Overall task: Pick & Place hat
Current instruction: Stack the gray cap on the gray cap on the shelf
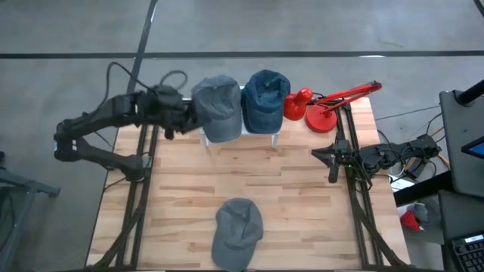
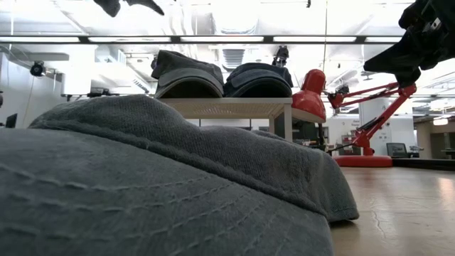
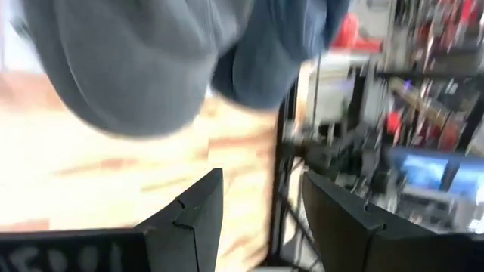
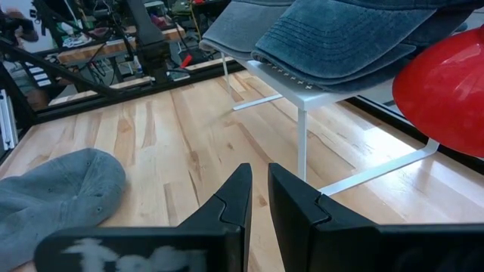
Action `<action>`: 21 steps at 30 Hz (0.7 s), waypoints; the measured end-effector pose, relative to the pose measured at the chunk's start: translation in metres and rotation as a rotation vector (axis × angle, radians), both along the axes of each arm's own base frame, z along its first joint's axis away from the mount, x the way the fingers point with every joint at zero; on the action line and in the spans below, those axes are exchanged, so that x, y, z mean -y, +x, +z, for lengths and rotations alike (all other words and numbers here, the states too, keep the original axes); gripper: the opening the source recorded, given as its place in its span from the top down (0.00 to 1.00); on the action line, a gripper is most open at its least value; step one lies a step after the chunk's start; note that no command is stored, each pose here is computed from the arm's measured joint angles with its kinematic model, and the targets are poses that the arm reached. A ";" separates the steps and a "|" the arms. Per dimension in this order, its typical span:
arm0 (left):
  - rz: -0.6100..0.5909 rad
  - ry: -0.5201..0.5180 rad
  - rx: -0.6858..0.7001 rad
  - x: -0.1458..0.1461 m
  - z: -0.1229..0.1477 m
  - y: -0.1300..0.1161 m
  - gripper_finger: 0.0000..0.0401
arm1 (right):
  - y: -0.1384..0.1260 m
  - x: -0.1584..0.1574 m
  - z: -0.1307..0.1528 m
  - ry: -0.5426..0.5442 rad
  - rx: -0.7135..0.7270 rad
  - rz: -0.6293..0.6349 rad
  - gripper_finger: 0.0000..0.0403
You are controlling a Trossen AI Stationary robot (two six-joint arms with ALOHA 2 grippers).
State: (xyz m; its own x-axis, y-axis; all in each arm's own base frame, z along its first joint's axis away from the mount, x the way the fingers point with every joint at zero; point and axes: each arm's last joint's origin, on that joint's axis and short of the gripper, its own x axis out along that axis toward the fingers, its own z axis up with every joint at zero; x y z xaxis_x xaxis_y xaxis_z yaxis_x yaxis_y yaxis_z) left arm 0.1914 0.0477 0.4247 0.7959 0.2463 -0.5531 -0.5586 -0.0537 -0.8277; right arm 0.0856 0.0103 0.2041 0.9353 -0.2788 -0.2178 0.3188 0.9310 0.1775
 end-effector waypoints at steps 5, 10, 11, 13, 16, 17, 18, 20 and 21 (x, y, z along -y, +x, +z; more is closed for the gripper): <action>-0.146 -0.040 -0.038 0.036 -0.009 0.021 0.57 | 0.000 0.000 0.000 0.000 0.001 0.000 0.89; -0.226 -0.114 -0.098 0.074 -0.023 0.042 0.57 | 0.000 0.000 0.000 0.000 0.000 0.000 0.89; -0.237 -0.128 -0.113 0.081 -0.027 0.046 0.57 | 0.000 0.000 0.000 0.000 0.000 0.000 0.89; -0.252 -0.160 -0.137 0.095 -0.034 0.055 0.57 | 0.000 0.000 0.000 0.000 0.000 0.000 0.89; -0.280 -0.188 -0.172 0.115 -0.047 0.069 0.57 | 0.000 0.000 0.000 0.000 0.000 0.000 0.89; -0.292 -0.191 -0.184 0.122 -0.051 0.074 0.57 | 0.000 0.000 0.000 0.000 0.000 0.000 0.89; -0.301 -0.193 -0.197 0.128 -0.056 0.079 0.57 | 0.000 0.000 0.000 0.000 0.000 0.000 0.89; -0.322 -0.192 -0.221 0.138 -0.066 0.087 0.57 | 0.000 0.000 0.000 0.000 0.000 0.000 0.89; -0.333 -0.193 -0.232 0.143 -0.070 0.092 0.57 | 0.000 0.000 0.000 0.000 0.000 0.000 0.89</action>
